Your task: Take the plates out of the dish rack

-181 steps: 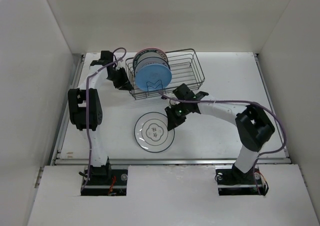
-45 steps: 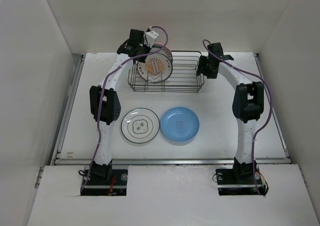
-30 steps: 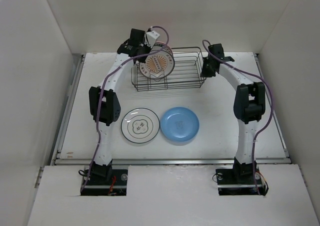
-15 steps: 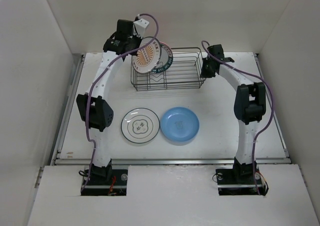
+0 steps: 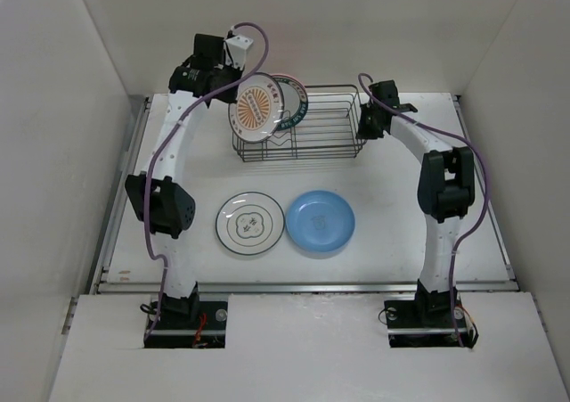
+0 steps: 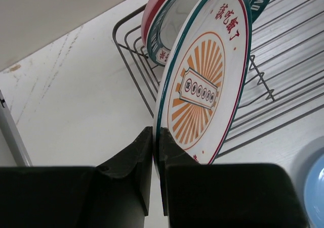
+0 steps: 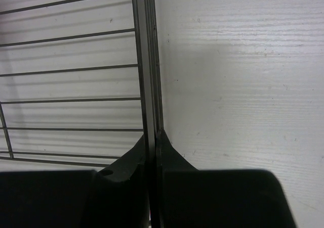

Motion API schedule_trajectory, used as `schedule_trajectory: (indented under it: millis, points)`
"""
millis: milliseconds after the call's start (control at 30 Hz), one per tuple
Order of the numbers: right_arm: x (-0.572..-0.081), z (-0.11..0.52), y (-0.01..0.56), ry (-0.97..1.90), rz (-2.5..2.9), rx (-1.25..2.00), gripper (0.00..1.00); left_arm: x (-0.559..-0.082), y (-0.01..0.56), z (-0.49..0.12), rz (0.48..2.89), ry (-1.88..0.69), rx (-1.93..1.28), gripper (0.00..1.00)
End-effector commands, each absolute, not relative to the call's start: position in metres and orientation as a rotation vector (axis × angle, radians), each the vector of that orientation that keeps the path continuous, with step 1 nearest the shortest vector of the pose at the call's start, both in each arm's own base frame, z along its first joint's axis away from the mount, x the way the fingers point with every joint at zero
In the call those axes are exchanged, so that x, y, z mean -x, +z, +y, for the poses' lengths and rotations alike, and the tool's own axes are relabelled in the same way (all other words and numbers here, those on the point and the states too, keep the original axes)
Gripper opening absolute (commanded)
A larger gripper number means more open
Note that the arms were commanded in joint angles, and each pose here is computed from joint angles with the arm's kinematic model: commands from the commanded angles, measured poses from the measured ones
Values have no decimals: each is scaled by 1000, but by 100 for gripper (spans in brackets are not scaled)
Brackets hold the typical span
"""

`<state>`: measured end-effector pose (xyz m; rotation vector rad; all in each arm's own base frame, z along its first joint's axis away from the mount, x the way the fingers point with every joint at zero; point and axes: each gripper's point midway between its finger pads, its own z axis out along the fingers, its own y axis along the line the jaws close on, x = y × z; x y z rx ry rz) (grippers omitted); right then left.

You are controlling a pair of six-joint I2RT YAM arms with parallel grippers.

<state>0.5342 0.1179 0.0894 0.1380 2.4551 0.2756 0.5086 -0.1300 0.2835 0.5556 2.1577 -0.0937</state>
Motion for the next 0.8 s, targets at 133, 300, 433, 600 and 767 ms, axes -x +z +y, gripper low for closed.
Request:
schedule_trajectory:
  millis: [133,300,433,600,767]
  points:
    - [-537,125,127,312,2369,-121,0,-499,346,-102,2059,-281,-356,0]
    - [-535,126,124,321,2379,-117,0,-452,352,-106,2055,-631,-502,0]
    - [-533,124,120,308,2387,-123,0,-364,314,-122,2147,-849,-856,0]
    - [-533,126,120,322,2389,-117,0,-303,274,-112,2266,-936,-1097,0]
    - [-531,126,117,320,2398,-118,0,-273,220,-100,2450,-1069,-1142,0]
